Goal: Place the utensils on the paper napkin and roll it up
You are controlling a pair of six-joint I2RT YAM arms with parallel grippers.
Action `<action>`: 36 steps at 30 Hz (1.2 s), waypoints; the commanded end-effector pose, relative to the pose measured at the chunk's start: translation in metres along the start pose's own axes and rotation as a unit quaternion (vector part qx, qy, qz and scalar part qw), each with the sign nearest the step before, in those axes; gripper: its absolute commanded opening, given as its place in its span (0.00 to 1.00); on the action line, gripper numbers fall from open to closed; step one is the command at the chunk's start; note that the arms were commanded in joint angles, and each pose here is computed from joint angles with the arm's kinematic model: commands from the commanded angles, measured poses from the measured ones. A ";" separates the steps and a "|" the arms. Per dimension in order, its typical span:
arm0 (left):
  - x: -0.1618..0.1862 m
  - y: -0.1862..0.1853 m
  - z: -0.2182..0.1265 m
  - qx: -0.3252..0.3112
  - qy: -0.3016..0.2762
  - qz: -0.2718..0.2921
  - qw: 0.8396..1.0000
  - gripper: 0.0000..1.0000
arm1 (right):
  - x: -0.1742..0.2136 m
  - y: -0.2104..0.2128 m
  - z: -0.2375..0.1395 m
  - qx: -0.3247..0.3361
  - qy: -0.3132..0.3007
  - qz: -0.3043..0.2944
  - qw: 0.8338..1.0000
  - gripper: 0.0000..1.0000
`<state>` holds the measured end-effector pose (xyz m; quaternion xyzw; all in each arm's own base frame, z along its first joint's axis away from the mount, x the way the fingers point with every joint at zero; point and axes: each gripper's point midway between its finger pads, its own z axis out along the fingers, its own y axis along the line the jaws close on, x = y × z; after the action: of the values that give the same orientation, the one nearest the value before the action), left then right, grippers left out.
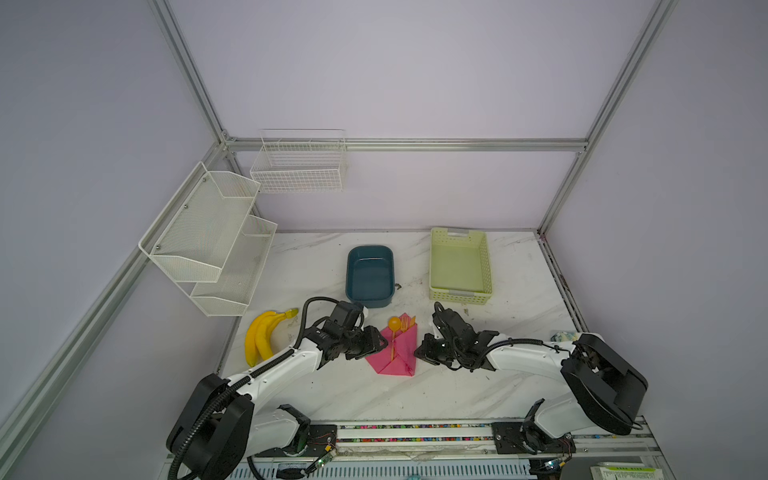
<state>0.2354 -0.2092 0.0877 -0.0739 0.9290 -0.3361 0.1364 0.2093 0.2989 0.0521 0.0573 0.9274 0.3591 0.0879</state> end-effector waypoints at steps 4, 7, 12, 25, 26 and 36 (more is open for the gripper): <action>-0.008 -0.037 0.000 0.070 0.020 0.006 0.997 0.56 | -0.002 0.009 0.002 -0.012 0.003 -0.007 1.000 0.02; -0.007 -0.046 0.003 0.092 0.029 0.012 0.995 0.58 | -0.002 0.009 0.002 -0.013 0.003 -0.006 1.000 0.02; -0.018 -0.064 -0.007 0.117 0.007 0.021 0.993 0.60 | -0.003 0.012 0.002 -0.015 0.002 -0.007 1.000 0.02; -0.023 -0.084 -0.004 0.145 0.010 0.038 0.989 0.65 | -0.003 0.012 0.001 -0.012 0.004 -0.010 1.000 0.02; -0.025 -0.088 -0.005 0.149 0.008 0.041 0.988 0.65 | -0.003 0.012 0.001 -0.012 0.004 -0.009 1.000 0.02; -0.017 -0.092 0.019 0.136 0.043 0.048 0.989 0.66 | -0.003 0.013 0.000 -0.012 0.004 -0.013 1.000 0.02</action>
<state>0.2496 -0.2690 0.1108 -0.0168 0.8960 -0.4309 0.1060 0.2106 0.3038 0.0560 0.0474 0.9251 0.3664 0.0882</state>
